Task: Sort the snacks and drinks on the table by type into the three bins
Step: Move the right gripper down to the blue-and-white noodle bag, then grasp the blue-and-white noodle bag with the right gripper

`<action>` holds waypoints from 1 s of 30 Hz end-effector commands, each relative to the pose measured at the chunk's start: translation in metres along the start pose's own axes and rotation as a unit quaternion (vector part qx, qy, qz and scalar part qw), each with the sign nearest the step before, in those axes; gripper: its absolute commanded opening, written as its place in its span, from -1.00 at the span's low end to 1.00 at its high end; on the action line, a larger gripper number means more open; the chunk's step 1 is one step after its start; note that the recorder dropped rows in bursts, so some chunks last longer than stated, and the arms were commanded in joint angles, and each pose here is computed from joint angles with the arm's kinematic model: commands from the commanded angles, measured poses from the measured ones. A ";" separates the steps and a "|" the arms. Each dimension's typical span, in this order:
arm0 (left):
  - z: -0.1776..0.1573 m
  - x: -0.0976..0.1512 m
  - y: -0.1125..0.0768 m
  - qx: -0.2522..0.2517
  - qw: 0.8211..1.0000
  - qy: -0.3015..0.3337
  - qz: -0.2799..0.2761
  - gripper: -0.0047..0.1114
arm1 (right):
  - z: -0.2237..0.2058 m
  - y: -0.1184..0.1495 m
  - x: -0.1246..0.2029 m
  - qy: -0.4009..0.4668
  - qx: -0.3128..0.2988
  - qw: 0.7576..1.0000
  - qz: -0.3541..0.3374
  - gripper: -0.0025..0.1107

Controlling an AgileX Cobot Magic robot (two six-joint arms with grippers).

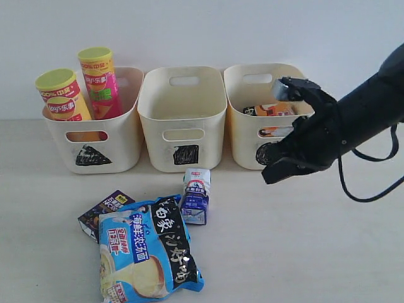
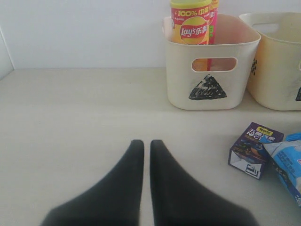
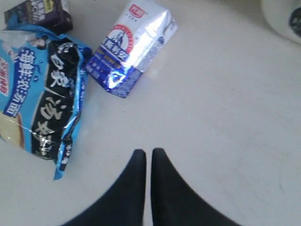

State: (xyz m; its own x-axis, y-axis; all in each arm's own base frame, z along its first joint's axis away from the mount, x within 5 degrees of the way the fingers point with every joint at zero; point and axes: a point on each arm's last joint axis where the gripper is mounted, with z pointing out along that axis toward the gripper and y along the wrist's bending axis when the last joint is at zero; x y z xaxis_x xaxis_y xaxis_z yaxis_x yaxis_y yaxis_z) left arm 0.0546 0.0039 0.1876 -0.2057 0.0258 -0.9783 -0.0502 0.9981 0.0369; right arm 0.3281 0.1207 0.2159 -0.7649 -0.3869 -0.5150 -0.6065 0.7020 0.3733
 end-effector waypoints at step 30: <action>0.000 0.001 0.000 0.001 1.000 0.000 0.000 -0.84 | 0.127 0.071 0.024 0.035 -0.041 0.998 -0.010 0.62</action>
State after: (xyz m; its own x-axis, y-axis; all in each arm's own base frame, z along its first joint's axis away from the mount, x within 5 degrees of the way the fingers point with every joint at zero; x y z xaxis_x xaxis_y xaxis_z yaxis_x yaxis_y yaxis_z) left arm 0.0546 0.0039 0.1876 -0.2057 0.0258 -0.9783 -0.0502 0.9981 0.0369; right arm 0.2938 0.2347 0.1330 -0.7622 -0.4522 -0.4632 -0.6388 0.6413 0.4251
